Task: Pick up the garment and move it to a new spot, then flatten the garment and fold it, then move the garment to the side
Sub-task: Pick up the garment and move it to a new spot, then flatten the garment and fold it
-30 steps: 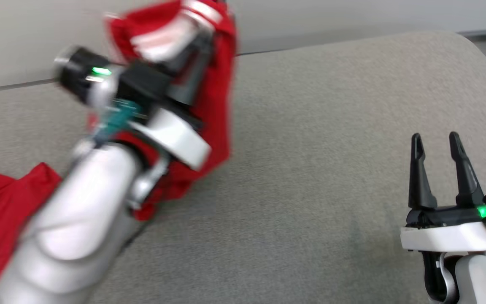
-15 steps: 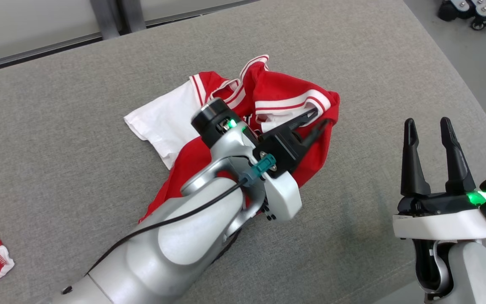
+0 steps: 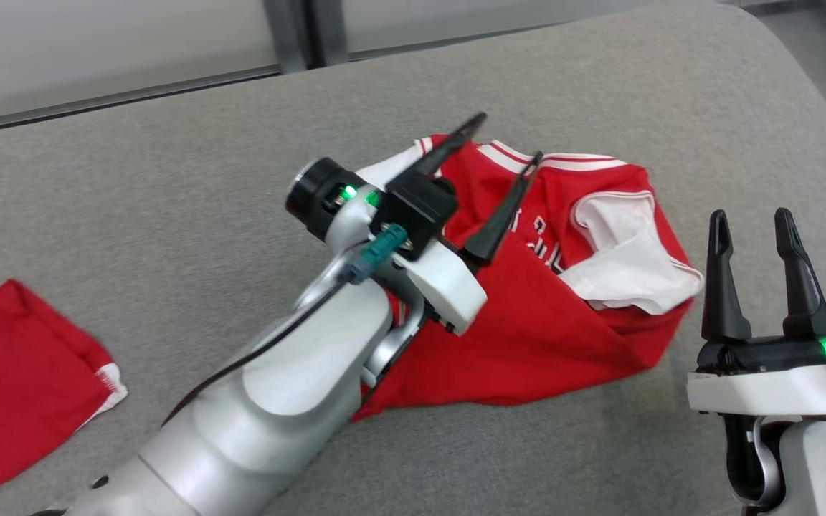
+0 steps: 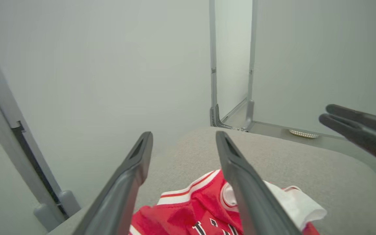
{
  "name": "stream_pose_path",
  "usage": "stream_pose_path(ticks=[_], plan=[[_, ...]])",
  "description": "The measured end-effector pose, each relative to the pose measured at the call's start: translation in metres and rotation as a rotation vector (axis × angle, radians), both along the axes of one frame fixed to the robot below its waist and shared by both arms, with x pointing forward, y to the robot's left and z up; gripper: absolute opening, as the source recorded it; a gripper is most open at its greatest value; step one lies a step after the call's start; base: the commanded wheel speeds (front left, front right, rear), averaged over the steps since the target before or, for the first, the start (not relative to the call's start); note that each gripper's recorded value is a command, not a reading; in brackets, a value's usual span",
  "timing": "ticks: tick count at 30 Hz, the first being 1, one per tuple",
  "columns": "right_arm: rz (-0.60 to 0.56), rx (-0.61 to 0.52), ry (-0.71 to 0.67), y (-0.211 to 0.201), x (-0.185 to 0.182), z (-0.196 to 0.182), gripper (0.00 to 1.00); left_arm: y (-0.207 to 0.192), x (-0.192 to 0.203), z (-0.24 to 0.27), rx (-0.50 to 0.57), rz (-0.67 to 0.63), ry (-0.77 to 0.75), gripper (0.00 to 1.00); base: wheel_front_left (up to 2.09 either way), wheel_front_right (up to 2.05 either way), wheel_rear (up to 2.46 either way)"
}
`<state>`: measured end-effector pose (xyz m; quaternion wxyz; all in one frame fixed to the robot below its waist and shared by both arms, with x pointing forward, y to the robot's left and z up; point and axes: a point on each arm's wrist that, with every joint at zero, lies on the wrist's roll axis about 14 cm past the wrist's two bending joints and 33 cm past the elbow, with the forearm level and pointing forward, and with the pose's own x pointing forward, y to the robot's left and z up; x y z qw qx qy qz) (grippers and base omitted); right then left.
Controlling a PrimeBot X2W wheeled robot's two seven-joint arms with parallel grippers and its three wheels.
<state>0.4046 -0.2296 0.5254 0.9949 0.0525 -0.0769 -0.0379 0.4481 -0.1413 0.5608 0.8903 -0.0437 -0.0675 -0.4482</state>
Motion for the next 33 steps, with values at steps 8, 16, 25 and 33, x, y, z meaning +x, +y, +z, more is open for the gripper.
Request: stream_pose_path(ticks=[8, 16, 25, 33], plan=[[0.163, -0.026, -0.001, 0.058, 0.011, -0.002, 1.00, 0.161, 0.028, 0.021, -0.086, 0.435, -0.012, 1.00, 0.00, 0.00, 0.00], [0.265, -0.015, 0.010, 0.094, 0.000, -0.005, 1.00, 0.273, -0.041, -0.004, -0.182, 0.752, 0.067, 1.00, 0.00, 0.00, 0.00], [0.291, -0.017, 0.028, 0.102, -0.019, -0.008, 1.00, 0.300, -0.091, -0.029, -0.227, 0.857, 0.127, 1.00, 0.00, 0.00, 0.00], [0.310, -0.036, 0.066, 0.108, -0.012, -0.021, 1.00, 0.293, -0.088, -0.035, -0.197, 0.823, 0.129, 1.00, 0.00, 0.00, 0.00]])
